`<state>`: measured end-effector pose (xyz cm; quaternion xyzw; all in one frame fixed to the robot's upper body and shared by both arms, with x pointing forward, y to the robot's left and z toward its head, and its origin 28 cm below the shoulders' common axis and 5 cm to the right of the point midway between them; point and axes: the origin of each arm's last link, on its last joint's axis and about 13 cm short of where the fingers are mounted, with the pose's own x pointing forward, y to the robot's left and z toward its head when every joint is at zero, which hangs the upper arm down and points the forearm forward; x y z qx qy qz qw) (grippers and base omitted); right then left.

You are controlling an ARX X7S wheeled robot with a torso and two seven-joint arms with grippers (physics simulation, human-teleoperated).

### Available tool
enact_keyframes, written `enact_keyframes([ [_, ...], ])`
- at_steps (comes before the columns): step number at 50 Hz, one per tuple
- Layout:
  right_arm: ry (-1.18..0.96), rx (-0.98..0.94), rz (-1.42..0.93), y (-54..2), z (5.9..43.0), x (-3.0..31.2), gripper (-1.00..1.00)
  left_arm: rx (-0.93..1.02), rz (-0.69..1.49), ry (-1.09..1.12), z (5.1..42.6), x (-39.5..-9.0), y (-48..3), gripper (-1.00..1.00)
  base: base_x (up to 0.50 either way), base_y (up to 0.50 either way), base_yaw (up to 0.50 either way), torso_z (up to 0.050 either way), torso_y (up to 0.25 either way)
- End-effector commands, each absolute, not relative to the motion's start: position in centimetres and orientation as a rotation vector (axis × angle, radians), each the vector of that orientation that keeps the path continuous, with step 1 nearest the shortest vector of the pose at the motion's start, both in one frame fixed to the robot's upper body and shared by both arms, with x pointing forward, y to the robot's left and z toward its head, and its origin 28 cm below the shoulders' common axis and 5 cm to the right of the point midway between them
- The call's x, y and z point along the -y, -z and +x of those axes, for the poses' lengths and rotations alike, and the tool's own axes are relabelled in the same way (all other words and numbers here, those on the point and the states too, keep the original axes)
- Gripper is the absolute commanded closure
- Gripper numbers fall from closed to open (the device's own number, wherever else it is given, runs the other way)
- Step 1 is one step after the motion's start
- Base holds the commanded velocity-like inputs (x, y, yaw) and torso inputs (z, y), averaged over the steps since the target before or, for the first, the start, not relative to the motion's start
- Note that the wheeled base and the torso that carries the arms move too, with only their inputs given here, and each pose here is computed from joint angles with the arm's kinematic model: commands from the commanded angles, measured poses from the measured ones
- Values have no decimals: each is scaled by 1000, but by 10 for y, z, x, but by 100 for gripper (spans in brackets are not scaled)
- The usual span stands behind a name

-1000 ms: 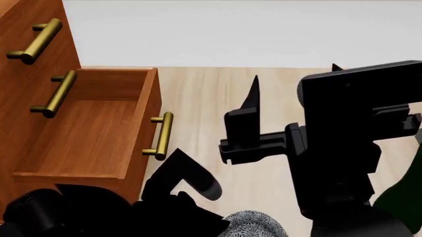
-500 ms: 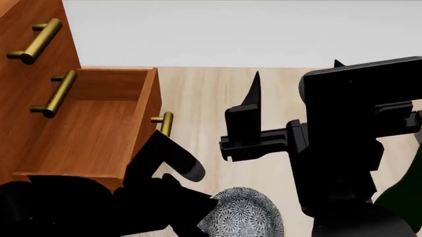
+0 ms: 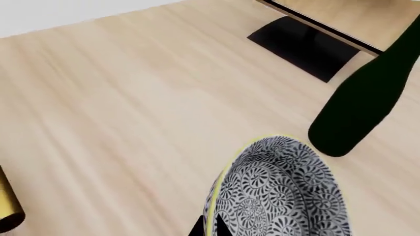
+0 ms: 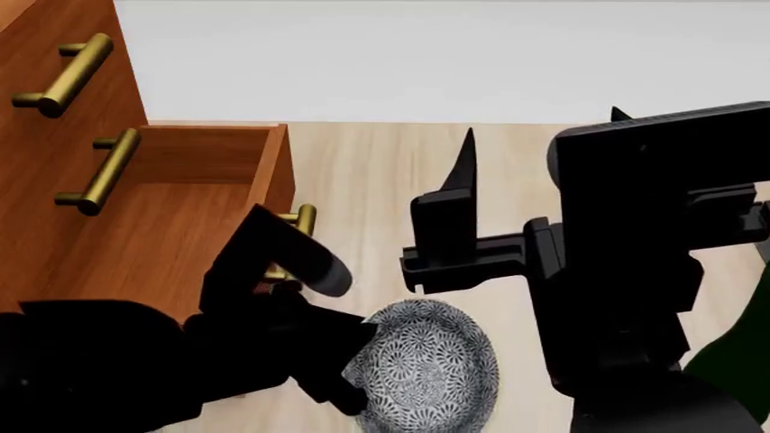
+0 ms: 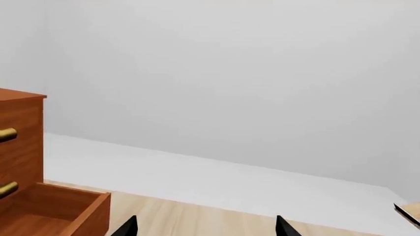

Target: Put the bowl in the bottom drawer of the cabinet.

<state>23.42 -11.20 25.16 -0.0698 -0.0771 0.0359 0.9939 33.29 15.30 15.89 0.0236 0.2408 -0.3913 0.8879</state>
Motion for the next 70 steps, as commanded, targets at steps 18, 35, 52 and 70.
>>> enact_keyframes([
  [18,-71,142,-121,-245,233,113,-100,-377,37,715,344,-164,-187,100,0,0,0,0,1],
  [35,-72,147,-121,-246,232,113,-100,-308,39,671,345,-171,-210,100,0,0,0,0,1],
  [52,-78,148,-119,-246,233,113,-100,-247,65,614,343,-179,-235,100,0,0,0,0,0],
  [70,-77,154,-114,-247,234,114,-100,-209,145,536,346,-185,-252,100,0,0,0,0,1],
])
